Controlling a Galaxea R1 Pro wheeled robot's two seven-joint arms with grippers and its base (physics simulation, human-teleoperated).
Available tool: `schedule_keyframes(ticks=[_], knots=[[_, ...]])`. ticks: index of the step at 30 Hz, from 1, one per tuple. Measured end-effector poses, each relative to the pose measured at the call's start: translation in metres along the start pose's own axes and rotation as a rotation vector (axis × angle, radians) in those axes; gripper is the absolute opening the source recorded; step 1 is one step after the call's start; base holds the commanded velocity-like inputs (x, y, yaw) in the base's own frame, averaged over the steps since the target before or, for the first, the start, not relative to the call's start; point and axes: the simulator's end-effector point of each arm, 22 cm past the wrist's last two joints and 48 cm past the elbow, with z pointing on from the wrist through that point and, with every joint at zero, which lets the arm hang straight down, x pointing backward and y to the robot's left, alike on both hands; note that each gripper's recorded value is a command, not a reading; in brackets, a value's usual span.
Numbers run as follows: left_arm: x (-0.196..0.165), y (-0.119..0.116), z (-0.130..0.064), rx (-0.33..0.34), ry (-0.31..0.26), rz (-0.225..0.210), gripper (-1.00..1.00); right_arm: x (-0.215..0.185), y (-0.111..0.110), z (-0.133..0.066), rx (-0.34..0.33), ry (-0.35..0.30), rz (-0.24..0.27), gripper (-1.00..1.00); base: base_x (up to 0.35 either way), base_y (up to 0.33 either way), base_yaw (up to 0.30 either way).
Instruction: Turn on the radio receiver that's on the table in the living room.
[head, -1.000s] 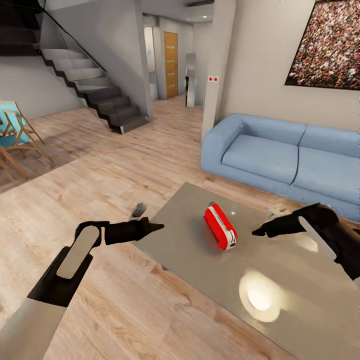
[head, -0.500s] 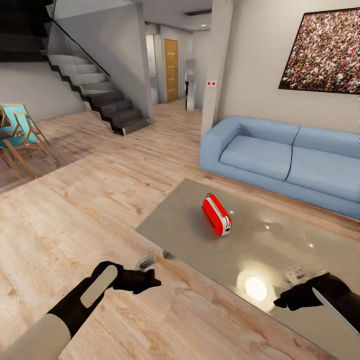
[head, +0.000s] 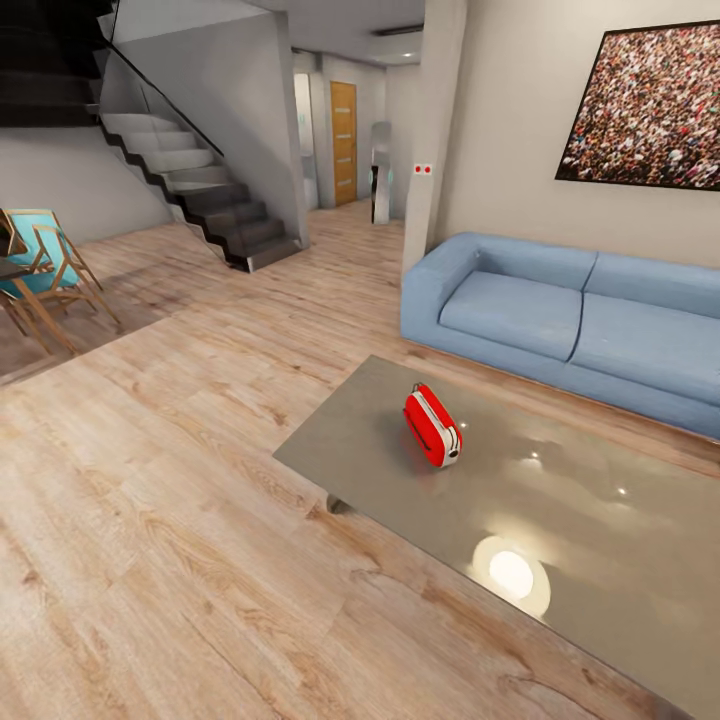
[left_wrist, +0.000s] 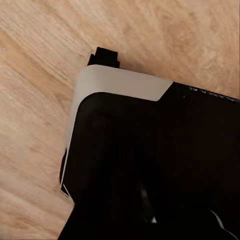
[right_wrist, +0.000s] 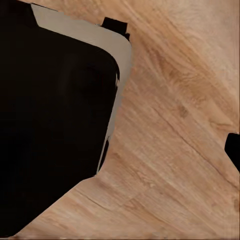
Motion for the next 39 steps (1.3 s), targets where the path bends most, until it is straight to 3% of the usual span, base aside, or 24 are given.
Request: schedule_keyframes(ticks=[4, 5, 6, 7, 11, 16, 17, 20, 23, 29, 39], knots=[[0.046, 0.022, 0.011, -0.029, -0.035, 0.006, -1.00, 0.032, 0.038, 0.005, -0.021, -0.032, -0.006, 1.00, 0.000, 0.000, 0.000], [0.056, 0.026, 0.013, -0.034, -0.034, 0.006, -1.00, 0.035, 0.043, 0.006, -0.017, -0.037, -0.005, 1.00, 0.000, 0.000, 0.000], [0.079, 0.033, 0.015, -0.043, -0.021, 0.006, -1.00, 0.040, 0.066, 0.007, -0.025, -0.042, -0.006, 1.00, 0.000, 0.000, 0.000], [0.086, 0.034, 0.016, -0.044, -0.014, 0.006, -1.00, 0.043, 0.075, 0.007, -0.025, -0.040, -0.005, 1.00, 0.000, 0.000, 0.000], [0.098, 0.030, 0.017, -0.039, -0.002, 0.008, -1.00, 0.046, 0.080, 0.007, 0.022, -0.038, -0.002, 1.00, 0.000, 0.000, 0.000], [0.106, 0.007, 0.019, -0.012, 0.005, 0.031, -1.00, 0.040, 0.108, 0.007, 0.005, -0.045, 0.000, 1.00, 0.000, 0.000, 0.000], [0.106, 0.007, 0.019, -0.012, -0.001, 0.034, -1.00, 0.038, 0.109, 0.007, 0.003, -0.049, 0.000, 1.00, 0.000, 0.000, 0.000], [0.087, 0.007, 0.018, -0.010, -0.131, 0.040, -1.00, 0.030, 0.109, 0.006, 0.003, -0.080, 0.018, 1.00, 0.000, 0.000, 0.000], [0.076, 0.006, 0.016, -0.007, -0.188, 0.036, -1.00, 0.030, 0.103, 0.006, 0.011, -0.087, 0.022, 1.00, 0.000, 0.000, 0.000], [0.071, 0.012, 0.015, -0.018, -0.206, 0.033, -1.00, 0.031, 0.097, 0.006, 0.016, -0.089, -0.026, 1.00, 0.000, 0.000, 0.000], [0.071, 0.012, 0.015, -0.019, -0.207, 0.039, -1.00, 0.031, 0.097, 0.006, 0.016, -0.088, -0.030, 1.00, 0.000, 0.000, 0.000]])
